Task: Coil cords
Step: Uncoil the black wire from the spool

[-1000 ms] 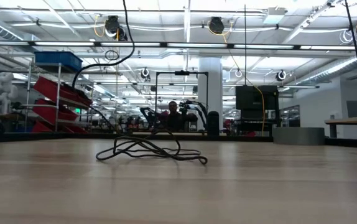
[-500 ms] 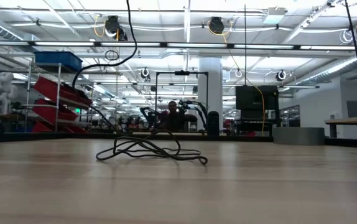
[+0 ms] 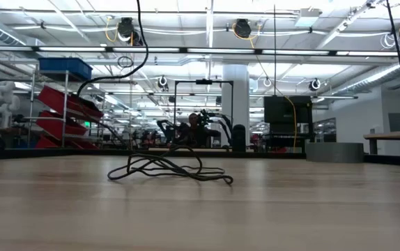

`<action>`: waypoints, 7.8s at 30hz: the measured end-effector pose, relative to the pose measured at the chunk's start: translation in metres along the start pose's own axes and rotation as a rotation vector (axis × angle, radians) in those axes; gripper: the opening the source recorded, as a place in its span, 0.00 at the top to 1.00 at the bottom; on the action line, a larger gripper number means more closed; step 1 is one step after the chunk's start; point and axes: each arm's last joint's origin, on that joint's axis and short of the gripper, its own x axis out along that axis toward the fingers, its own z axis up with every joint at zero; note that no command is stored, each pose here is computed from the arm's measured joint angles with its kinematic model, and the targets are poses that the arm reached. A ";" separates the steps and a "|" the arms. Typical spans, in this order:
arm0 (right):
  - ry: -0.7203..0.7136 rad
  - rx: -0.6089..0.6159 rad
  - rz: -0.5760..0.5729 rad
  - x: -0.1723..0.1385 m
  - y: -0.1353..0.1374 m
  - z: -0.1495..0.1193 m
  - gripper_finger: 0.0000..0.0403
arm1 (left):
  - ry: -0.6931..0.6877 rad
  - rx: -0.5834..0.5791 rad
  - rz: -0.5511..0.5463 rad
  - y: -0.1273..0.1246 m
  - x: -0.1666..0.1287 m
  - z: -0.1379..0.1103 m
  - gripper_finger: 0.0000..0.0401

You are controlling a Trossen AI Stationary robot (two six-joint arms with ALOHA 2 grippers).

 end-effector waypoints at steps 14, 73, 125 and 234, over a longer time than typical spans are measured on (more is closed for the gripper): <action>-0.015 0.036 -0.005 0.001 -0.002 0.002 0.98 | 0.021 0.039 0.019 0.000 0.000 -0.002 1.00; 0.222 0.037 0.052 -0.073 0.002 0.026 1.00 | 0.251 0.646 0.243 -0.046 0.019 -0.026 1.00; 0.383 0.134 0.095 -0.065 -0.008 0.012 0.87 | -0.147 0.199 0.137 -0.039 -0.003 0.018 1.00; -0.108 -0.117 -0.150 0.027 0.052 0.031 0.98 | 0.001 0.252 0.205 -0.035 0.003 0.007 1.00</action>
